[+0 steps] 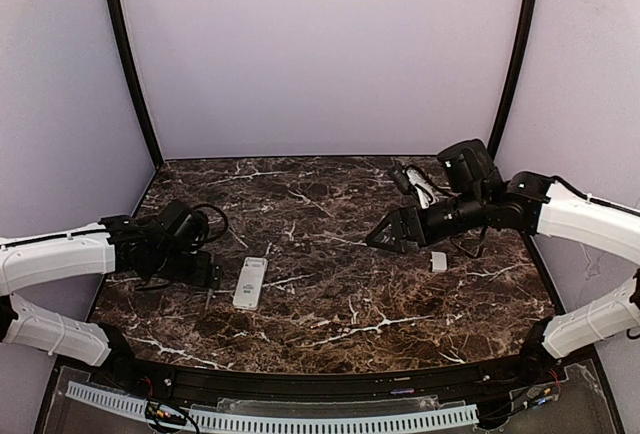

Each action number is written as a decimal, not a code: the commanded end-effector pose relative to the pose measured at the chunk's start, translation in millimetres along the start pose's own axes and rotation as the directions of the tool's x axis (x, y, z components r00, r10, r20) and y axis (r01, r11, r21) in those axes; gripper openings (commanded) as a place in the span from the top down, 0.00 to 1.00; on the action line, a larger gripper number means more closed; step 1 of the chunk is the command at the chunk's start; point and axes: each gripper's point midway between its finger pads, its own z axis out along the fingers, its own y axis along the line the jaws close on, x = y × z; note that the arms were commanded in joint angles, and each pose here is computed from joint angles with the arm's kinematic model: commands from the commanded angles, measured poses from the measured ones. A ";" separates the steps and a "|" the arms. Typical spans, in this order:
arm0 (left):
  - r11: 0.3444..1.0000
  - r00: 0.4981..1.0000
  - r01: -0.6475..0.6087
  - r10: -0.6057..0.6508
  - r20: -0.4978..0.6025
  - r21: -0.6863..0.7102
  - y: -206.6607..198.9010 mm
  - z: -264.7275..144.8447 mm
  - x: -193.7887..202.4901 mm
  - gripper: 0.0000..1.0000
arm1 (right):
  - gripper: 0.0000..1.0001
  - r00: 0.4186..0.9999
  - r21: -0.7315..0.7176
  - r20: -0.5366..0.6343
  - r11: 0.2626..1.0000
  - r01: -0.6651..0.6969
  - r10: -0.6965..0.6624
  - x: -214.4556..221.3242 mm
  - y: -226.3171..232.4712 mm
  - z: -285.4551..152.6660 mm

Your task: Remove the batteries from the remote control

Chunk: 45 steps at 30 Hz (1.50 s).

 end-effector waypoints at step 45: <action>0.939 0.692 0.117 0.157 0.704 -0.324 157.9 27.3 -133.0 0.16 | 0.01 0.772 0.829 0.467 0.516 -0.213 -0.432 -18.1 -317.3 -153.6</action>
